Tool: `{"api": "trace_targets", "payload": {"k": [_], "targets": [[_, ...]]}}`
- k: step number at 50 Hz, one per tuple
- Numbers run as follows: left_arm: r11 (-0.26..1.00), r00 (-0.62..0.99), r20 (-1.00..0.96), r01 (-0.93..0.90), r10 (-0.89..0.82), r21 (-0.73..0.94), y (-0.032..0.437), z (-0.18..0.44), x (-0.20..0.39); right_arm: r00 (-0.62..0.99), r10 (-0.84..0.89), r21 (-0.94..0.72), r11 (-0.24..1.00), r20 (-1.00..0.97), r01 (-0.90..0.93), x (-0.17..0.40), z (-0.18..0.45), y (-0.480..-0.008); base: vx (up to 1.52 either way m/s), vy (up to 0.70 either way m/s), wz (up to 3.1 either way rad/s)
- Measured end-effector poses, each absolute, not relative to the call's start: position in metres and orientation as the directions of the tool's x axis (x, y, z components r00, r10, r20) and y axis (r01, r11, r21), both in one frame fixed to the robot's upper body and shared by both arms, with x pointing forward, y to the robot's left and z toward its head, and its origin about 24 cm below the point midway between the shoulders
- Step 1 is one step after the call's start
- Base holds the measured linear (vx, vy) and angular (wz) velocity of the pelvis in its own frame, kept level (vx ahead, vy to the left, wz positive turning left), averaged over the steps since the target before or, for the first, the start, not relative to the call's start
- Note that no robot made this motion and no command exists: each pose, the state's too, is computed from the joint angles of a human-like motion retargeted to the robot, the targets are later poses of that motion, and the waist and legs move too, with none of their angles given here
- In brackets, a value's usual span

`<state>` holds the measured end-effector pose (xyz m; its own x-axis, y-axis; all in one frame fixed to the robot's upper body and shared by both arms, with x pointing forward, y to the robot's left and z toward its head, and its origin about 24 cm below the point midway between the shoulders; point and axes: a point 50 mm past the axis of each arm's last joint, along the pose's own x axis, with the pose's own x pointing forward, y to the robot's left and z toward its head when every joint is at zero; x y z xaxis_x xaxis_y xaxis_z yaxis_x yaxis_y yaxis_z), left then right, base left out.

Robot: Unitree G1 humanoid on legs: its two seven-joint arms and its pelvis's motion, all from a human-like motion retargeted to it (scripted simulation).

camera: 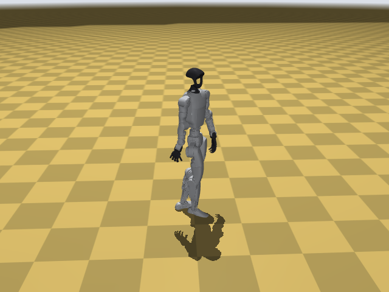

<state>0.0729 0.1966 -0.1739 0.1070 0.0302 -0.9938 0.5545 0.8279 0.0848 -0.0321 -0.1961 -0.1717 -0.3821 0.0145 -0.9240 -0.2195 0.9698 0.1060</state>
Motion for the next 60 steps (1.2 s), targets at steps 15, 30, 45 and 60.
{"api": "trace_targets", "payload": {"k": [15,30,45,60], "targets": [[0.852,-0.096,-0.994,0.524,0.056,-0.003,0.203,-0.178,0.02,-0.249,-0.001,0.071,0.956,-0.969,-0.284,0.005,-0.176,-0.194,0.0,0.0,0.0],[0.85,-0.031,-0.998,0.526,0.059,0.034,0.207,-0.177,0.036,-0.291,0.005,0.092,0.954,-0.957,-0.286,-0.004,-0.175,-0.195,-0.01,0.0,0.09],[0.851,0.092,-0.994,0.516,0.063,0.102,0.211,-0.174,0.06,-0.281,-0.006,0.08,0.953,-0.96,-0.293,0.001,-0.175,-0.199,-0.03,0.04,0.43],[0.872,0.125,-0.989,0.471,0.08,0.13,0.211,-0.173,0.064,-0.195,-0.046,0.015,0.954,-0.98,-0.3,0.029,-0.174,-0.209,-0.13,0.19,1.5]]}}
